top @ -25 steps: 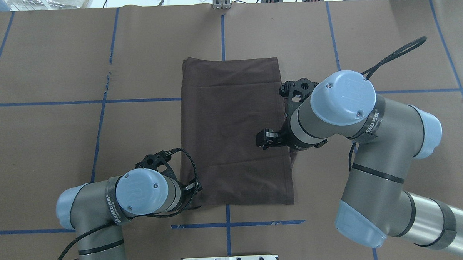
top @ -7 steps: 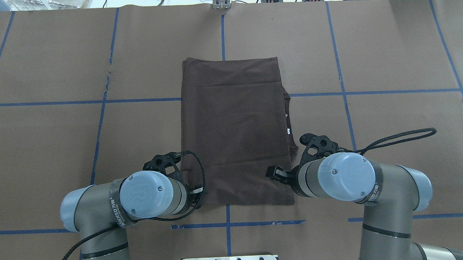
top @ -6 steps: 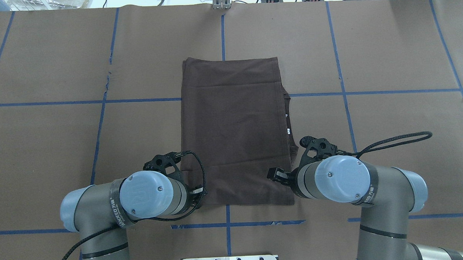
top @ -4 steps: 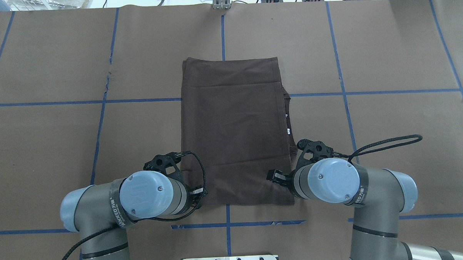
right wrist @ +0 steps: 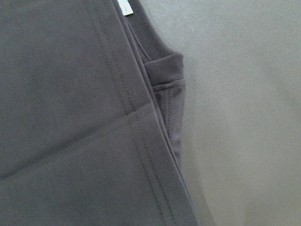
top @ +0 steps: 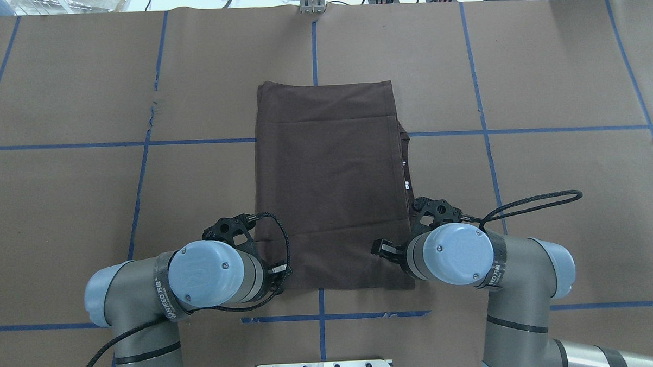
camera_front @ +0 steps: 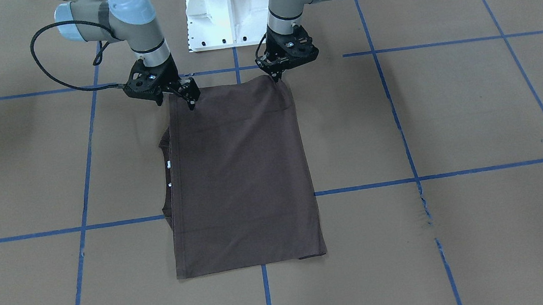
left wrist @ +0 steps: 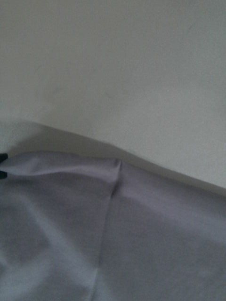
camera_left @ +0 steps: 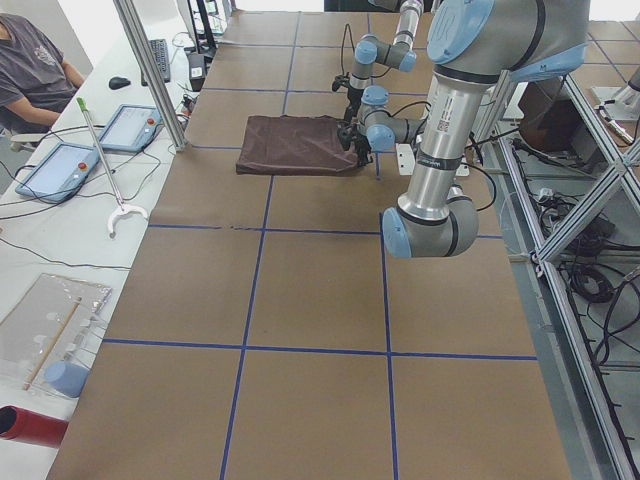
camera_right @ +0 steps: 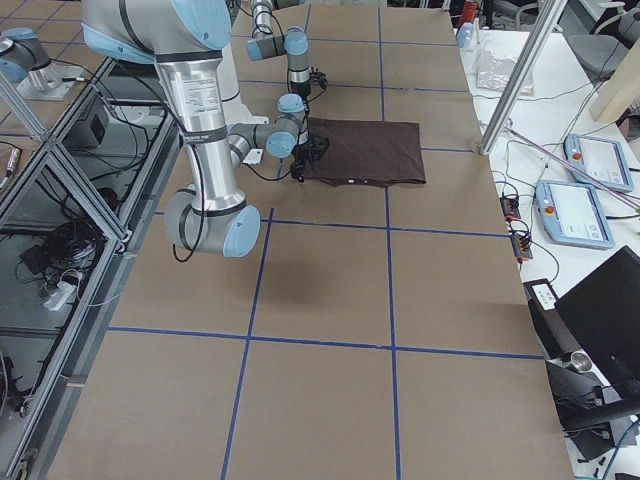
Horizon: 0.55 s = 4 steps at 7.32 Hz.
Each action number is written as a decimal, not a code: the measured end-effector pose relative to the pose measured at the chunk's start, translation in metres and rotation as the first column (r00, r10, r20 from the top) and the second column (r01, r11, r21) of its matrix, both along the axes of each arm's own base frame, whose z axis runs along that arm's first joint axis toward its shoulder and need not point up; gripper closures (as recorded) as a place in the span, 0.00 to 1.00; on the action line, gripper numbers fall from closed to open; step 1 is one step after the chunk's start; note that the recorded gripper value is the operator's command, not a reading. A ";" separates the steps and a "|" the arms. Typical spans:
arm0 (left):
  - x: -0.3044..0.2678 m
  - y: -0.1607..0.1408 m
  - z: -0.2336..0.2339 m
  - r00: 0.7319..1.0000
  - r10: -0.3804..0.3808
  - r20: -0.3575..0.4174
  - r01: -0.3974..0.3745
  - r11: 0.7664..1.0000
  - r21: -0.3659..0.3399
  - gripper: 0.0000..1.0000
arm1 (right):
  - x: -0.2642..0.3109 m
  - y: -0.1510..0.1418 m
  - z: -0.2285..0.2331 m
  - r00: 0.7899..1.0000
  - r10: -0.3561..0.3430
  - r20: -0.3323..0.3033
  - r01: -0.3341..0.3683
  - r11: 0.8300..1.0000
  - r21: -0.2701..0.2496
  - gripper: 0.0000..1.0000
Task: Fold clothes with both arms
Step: 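Grasp both near corners with the left and right grippers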
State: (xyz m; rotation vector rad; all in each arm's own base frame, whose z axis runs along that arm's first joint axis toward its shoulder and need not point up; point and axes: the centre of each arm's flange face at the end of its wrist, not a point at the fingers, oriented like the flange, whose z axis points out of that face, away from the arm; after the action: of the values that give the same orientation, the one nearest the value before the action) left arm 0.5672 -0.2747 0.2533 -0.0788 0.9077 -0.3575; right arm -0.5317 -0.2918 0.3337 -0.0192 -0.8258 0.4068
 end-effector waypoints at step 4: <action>0.000 0.000 0.000 1.000 0.001 0.001 -0.001 1.000 -0.001 1.00 | -0.003 0.000 -0.003 1.000 -0.006 0.004 0.006 1.000 0.002 0.54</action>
State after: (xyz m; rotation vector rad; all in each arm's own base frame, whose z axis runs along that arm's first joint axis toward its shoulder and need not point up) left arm 0.5670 -0.2746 0.2538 -0.0798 0.9069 -0.3573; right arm -0.5342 -0.2922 0.3302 -0.0201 -0.8299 0.4008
